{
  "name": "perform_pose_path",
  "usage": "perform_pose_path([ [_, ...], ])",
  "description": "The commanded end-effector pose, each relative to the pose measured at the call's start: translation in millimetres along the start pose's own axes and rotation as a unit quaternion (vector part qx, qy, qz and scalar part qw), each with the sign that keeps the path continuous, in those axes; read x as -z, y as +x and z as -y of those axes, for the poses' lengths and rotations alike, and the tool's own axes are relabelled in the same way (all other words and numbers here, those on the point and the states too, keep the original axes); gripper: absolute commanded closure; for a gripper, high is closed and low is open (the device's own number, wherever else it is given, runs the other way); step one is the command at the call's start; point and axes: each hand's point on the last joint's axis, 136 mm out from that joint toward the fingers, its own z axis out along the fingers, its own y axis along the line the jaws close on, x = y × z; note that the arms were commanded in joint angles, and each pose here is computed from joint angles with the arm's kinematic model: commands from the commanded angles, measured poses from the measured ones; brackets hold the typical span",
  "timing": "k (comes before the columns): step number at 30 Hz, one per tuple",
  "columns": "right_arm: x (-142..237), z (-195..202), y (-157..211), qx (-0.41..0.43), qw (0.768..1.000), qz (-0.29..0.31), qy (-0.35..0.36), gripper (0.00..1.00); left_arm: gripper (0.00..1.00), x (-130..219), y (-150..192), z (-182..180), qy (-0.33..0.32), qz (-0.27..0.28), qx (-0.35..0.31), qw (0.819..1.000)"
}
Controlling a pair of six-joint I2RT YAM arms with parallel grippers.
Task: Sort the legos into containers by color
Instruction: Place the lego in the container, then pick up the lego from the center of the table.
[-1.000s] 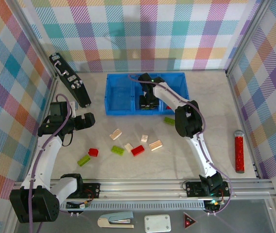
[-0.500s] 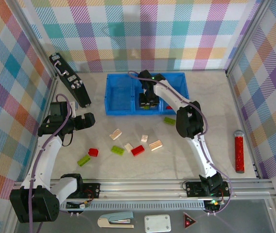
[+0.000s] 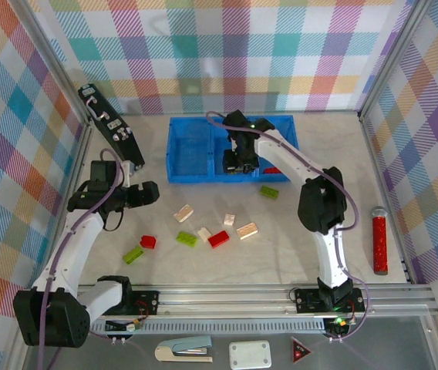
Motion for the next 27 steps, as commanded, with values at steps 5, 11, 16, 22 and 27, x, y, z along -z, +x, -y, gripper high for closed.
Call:
perform_pose_path([
  [5, 31.9, 3.5, 23.7, -0.018, 0.999, 0.030, -0.023, 0.54, 0.08, -1.2, 20.5, 31.0, -0.008, -0.059, -0.046, 0.997],
  [11, 39.6, 20.1, 54.4, -0.028, 0.999, 0.036, -0.019, 0.54, 0.10, -23.2, 41.1, 57.0, -0.007, -0.108, -0.085, 0.990],
  [16, 43.6, 36.5, 83.0, -0.037, 0.999, 0.038, -0.009, 0.55, 0.13, -48.5, 62.2, 70.5, -0.019, -0.162, -0.120, 0.979],
  [22, 48.1, 56.2, 116.0, -0.055, 0.998, 0.040, 0.003, 0.54, 0.15, -70.2, 66.2, 75.8, -0.056, -0.185, -0.177, 0.965],
  [27, 52.1, 70.8, 136.9, -0.069, 0.997, 0.041, 0.017, 0.55, 0.16, -86.0, 63.3, 73.9, -0.085, -0.194, -0.230, 0.950],
])
